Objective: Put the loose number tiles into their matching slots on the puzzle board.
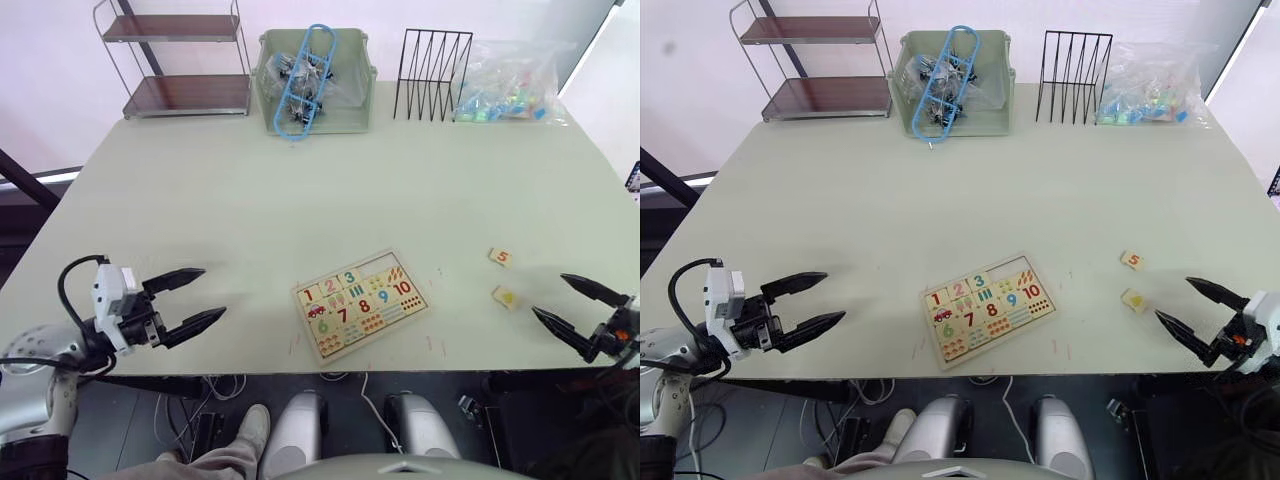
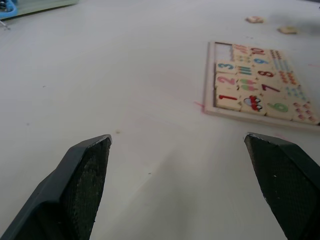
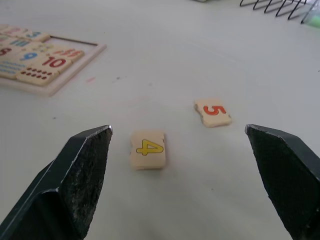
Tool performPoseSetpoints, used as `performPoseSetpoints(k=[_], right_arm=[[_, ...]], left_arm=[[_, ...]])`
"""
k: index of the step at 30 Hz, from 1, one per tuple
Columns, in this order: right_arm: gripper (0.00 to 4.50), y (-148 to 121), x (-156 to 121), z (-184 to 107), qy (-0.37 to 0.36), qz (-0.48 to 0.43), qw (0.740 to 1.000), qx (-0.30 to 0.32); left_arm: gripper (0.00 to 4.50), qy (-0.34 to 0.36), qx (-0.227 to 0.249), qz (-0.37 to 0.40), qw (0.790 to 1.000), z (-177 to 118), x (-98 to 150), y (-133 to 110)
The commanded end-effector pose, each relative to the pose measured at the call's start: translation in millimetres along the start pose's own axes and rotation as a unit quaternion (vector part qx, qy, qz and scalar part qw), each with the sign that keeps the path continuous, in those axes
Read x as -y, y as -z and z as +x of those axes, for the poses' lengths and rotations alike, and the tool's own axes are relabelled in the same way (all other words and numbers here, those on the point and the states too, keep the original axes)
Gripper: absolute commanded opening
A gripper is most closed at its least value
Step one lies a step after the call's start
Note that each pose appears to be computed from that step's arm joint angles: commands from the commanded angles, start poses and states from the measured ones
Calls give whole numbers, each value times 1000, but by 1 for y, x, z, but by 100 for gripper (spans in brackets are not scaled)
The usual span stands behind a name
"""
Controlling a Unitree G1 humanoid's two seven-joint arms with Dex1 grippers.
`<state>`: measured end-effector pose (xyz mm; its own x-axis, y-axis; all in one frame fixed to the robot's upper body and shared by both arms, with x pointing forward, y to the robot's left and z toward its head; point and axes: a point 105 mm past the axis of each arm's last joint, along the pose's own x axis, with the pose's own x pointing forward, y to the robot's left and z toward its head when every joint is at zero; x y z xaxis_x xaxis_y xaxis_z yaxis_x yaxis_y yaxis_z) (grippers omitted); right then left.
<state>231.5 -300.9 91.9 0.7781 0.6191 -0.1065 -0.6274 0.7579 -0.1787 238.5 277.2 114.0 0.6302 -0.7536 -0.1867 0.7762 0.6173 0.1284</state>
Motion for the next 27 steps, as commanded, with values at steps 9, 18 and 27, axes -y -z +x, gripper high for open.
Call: performPoseSetpoints(k=[9,18,27], right_arm=[[450,-2,-6,25,-34,-36,997,-53],[450,2,-5,35,-14,-24,995,-99],[450,13,-16,33,-9,8,990,-140]], left_arm=[[449,100,14,53,993,15,3,-25],[449,200,46,84,975,31,16,-47],[449,242,59,82,965,32,27,-52]])
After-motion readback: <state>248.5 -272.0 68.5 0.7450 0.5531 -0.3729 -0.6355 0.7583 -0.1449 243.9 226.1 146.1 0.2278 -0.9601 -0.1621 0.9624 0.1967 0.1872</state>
